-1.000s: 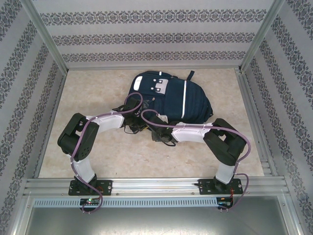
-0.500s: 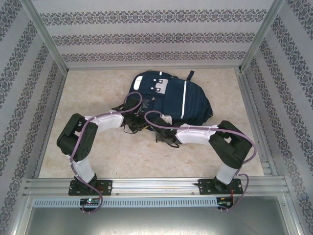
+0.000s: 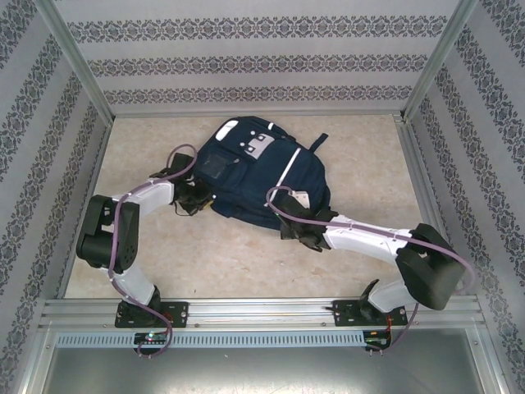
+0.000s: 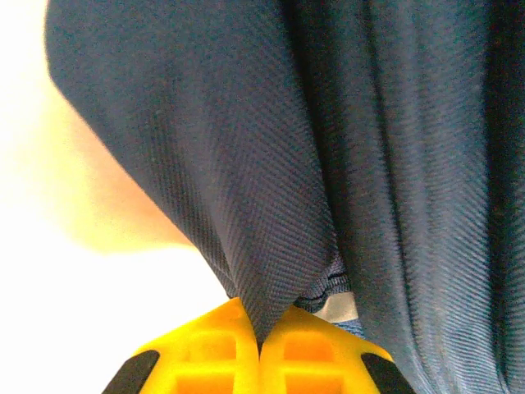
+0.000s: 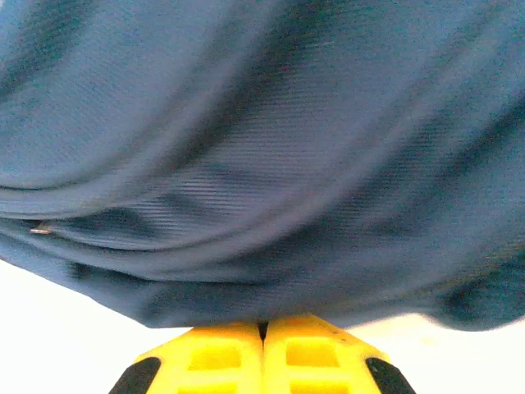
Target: Pack books, pencil case, and school supplies into a backpack
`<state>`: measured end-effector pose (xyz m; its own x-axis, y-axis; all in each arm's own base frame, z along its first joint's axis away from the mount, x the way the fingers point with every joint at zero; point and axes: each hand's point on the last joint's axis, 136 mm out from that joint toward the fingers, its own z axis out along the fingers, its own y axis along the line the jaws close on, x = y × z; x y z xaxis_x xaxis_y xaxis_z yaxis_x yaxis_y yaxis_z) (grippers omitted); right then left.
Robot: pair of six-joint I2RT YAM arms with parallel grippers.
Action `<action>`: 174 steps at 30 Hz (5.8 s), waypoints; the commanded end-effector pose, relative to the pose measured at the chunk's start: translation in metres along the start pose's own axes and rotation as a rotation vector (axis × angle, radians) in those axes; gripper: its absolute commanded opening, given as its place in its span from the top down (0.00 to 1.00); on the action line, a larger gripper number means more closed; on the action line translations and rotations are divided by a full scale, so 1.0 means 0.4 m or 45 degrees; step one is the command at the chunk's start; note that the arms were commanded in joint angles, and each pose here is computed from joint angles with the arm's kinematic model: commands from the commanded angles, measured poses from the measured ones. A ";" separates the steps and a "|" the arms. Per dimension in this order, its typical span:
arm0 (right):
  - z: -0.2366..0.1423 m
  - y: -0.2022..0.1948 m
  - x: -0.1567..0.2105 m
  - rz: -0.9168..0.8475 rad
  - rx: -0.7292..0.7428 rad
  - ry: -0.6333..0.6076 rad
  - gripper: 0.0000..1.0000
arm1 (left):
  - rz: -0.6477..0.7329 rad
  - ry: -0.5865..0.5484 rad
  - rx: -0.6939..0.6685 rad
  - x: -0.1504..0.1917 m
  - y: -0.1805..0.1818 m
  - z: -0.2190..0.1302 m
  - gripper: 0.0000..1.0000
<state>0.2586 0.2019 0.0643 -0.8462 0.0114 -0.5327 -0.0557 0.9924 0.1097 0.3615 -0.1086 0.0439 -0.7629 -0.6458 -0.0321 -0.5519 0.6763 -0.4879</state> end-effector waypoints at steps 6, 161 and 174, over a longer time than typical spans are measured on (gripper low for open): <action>-0.030 -0.049 -0.024 -0.042 0.058 -0.043 1.00 | 0.008 -0.122 -0.103 -0.120 0.035 -0.106 0.78; -0.228 -0.335 -0.419 0.080 0.173 -0.542 0.02 | 0.478 -0.712 -0.299 0.048 -0.115 -0.474 0.00; -0.176 -0.464 -0.322 -0.147 0.476 -0.782 0.02 | 0.641 -1.156 -0.676 -0.261 0.159 -0.379 0.00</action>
<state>0.3283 0.0263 0.1684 -0.4561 -0.1129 -0.8828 0.0659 0.9849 -0.1600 0.3256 0.0425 0.1462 -0.5954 -0.2083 -0.7760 -0.4956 0.8554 0.1507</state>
